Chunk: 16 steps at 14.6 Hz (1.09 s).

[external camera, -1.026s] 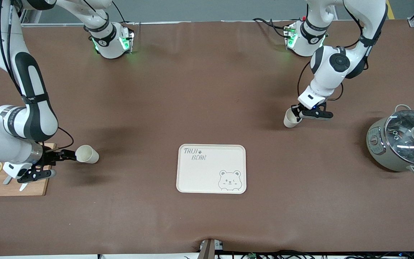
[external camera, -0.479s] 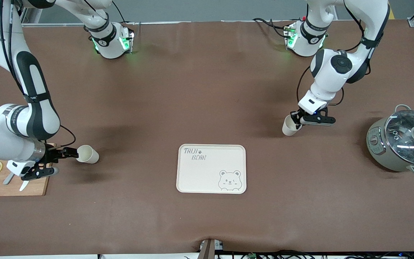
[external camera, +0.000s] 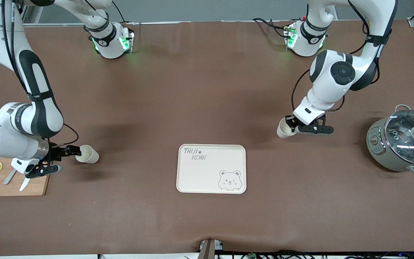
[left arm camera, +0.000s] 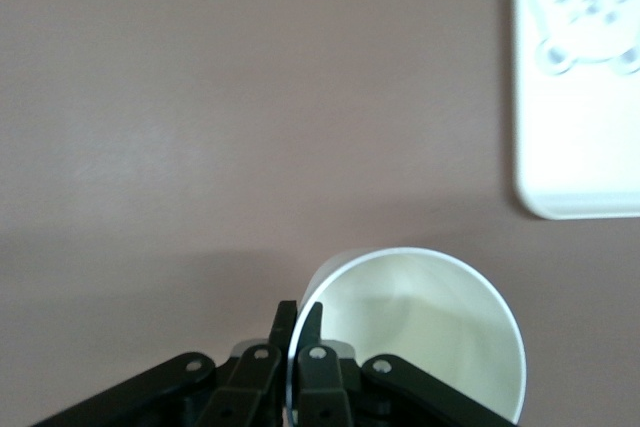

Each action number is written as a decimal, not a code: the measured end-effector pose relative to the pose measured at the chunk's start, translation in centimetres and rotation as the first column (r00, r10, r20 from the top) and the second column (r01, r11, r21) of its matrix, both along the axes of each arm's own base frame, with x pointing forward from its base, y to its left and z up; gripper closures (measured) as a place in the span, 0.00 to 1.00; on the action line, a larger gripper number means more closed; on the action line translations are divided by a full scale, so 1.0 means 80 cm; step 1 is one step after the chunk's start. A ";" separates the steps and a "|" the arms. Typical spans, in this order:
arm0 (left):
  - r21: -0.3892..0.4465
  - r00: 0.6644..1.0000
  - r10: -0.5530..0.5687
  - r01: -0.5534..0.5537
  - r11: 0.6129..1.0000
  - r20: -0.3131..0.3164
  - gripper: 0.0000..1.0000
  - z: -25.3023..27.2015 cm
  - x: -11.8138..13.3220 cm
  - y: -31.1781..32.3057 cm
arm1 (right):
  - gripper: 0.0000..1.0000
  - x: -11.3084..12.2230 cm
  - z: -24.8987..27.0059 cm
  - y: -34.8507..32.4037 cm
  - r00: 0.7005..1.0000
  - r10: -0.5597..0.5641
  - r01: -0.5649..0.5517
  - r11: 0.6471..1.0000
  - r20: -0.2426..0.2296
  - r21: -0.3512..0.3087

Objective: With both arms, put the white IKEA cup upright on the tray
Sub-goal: 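Carry the cup to the tray while the right gripper grasps the other cup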

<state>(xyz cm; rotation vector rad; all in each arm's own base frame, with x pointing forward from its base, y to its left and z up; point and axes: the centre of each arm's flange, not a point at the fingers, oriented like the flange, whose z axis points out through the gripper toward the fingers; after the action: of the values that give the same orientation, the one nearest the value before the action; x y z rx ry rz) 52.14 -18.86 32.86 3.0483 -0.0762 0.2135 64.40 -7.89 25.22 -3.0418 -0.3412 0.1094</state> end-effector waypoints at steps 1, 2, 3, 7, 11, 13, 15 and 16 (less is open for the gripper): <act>-0.004 1.000 0.006 -0.006 1.000 0.001 0.96 0.005 0.003 -0.016 | 0.00 -0.002 -0.001 0.000 1.000 0.000 0.000 1.000 0.002 -0.001; 0.006 1.000 0.009 -0.009 1.000 -0.009 0.96 0.007 0.007 -0.032 | 0.00 -0.003 -0.003 0.000 1.000 -0.001 0.001 1.000 0.006 -0.002; 0.030 1.000 0.013 -0.013 0.999 -0.026 0.96 0.009 0.013 -0.047 | 0.00 -0.003 -0.005 0.000 1.000 -0.002 0.002 1.000 0.012 -0.003; 0.115 0.996 0.068 -0.061 0.992 -0.055 0.96 0.008 0.049 -0.109 | 0.00 -0.012 -0.021 0.008 1.000 0.005 -0.005 1.000 0.022 -0.008; 0.095 0.995 0.088 -0.082 0.992 -0.055 0.96 -0.013 0.079 -0.152 | 0.00 -0.015 -0.029 0.022 0.999 0.020 -0.020 1.000 0.032 -0.011; 0.084 0.994 0.095 -0.091 0.992 -0.055 0.96 -0.026 0.095 -0.165 | 0.00 -0.013 -0.028 0.025 0.998 0.024 -0.024 1.000 0.051 -0.015; 0.076 0.993 0.101 -0.097 0.992 -0.061 0.96 -0.043 0.101 -0.187 | 0.00 -0.013 -0.029 0.025 0.998 0.024 -0.023 1.000 0.062 -0.017; 0.072 0.992 0.106 -0.101 0.992 -0.064 0.96 -0.052 0.101 -0.202 | 0.00 -0.013 -0.030 0.025 0.998 0.023 -0.022 1.000 0.063 -0.018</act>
<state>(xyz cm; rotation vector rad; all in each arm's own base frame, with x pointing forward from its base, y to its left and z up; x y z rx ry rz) 60.24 -34.99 28.71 3.1278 0.0808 0.1157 63.35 -5.92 22.83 -3.0642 -0.3817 0.0173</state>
